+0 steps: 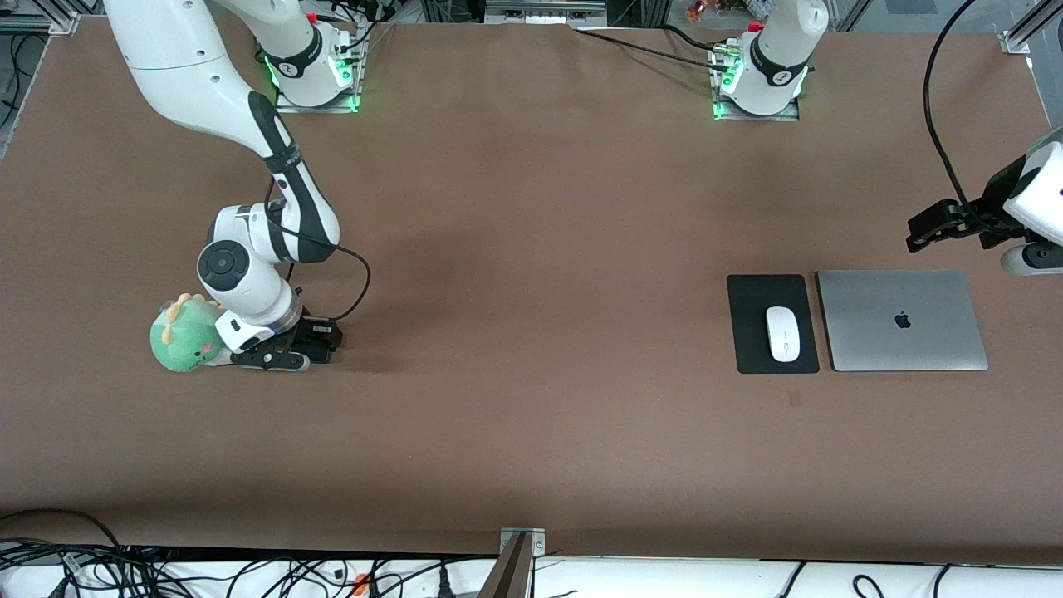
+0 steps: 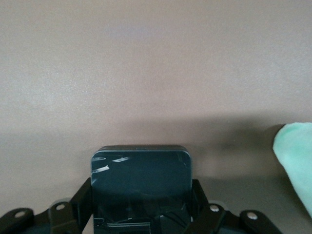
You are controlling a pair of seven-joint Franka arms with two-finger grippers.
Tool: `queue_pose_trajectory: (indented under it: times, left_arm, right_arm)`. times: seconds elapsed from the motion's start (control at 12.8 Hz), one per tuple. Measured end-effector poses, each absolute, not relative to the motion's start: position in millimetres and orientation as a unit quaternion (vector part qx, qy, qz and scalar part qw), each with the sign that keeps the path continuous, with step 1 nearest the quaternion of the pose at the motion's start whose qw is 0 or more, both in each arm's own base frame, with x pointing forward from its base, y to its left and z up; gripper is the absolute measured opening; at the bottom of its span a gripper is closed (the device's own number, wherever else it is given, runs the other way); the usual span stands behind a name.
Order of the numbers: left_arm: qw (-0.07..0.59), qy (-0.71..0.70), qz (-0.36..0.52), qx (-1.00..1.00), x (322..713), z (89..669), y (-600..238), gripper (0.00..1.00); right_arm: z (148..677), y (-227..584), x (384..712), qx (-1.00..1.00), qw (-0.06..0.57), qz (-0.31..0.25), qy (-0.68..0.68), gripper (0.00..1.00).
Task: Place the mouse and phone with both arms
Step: 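Lower the black phone beside the green plush and open the right gripper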
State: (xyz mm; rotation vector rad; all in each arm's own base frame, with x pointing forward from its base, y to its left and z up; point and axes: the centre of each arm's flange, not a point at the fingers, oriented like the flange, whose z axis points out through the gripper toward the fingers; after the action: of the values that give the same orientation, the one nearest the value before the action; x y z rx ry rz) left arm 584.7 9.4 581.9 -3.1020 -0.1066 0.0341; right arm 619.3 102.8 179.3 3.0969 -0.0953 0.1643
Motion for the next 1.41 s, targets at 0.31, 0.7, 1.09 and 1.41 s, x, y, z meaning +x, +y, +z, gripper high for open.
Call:
queue_pose_trajectory:
  times: [0.31,0.7,1.09,1.41]
  left_arm:
    - [0.019,-0.031,0.009,-0.999,585.0,583.4,6.2,1.00]
    - [0.017,-0.019,-0.002,-1.000,587.2,594.0,-7.6,1.00]
    - [0.008,-0.026,-0.011,-1.000,590.7,602.1,1.5,1.00]
    - [-0.029,-0.027,-0.011,-0.999,591.6,599.7,34.8,1.00]
  right_arm:
    - [185.7,105.7,620.1,0.998,0.016,0.058,-0.029,1.00]
    - [243.2,113.2,638.9,0.997,0.004,0.062,-0.034,1.00]
    - [319.6,104.3,655.3,0.997,-0.062,0.043,-0.036,1.00]
    - [383.4,74.6,648.5,0.997,-0.070,0.028,-0.035,1.00]
